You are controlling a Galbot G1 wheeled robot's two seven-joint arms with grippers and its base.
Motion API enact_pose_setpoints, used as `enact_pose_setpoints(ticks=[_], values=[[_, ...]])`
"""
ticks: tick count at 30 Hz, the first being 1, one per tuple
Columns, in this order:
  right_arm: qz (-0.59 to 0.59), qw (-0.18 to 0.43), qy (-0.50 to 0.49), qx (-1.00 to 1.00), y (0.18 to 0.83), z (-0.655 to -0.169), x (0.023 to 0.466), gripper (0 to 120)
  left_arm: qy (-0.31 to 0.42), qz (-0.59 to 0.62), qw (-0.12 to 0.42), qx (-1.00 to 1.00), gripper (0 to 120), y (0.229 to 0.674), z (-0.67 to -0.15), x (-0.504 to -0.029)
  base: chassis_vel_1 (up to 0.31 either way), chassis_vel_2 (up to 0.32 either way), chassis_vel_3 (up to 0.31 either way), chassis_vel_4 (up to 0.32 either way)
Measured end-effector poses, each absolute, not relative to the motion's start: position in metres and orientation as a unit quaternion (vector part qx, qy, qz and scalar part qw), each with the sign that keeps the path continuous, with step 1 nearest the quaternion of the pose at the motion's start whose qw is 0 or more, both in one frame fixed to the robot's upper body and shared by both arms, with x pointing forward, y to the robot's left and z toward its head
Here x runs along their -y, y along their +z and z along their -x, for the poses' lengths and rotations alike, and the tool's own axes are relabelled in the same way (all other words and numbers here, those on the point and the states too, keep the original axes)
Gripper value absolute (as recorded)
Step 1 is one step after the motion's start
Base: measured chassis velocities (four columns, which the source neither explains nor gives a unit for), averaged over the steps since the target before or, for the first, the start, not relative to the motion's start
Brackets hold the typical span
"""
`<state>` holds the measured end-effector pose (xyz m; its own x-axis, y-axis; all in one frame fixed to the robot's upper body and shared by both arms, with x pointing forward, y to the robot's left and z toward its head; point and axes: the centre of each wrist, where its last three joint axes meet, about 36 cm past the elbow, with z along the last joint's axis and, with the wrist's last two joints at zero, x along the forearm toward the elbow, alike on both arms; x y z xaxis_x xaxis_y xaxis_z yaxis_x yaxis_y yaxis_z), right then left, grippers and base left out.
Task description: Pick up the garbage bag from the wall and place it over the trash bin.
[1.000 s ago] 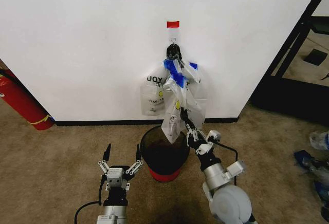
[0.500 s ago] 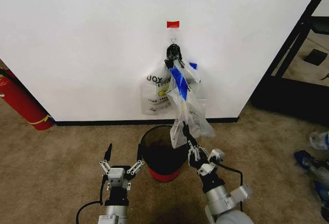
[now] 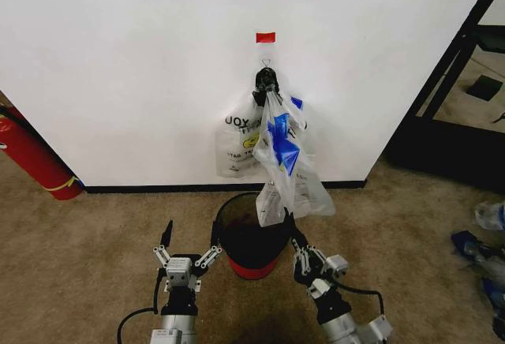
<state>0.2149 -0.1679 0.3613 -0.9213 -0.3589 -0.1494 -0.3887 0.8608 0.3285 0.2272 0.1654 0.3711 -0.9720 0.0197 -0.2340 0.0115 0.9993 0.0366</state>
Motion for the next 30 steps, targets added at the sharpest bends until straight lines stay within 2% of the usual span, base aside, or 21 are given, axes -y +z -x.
enact_pose_setpoints(ticks=[30], values=[[0.181,0.097,0.121,-0.971,0.328,-0.173,0.166,0,0.013,-0.009,0.114,-0.993,100,0.368,-0.230,-0.164,0.000,0.000,0.000,0.000]])
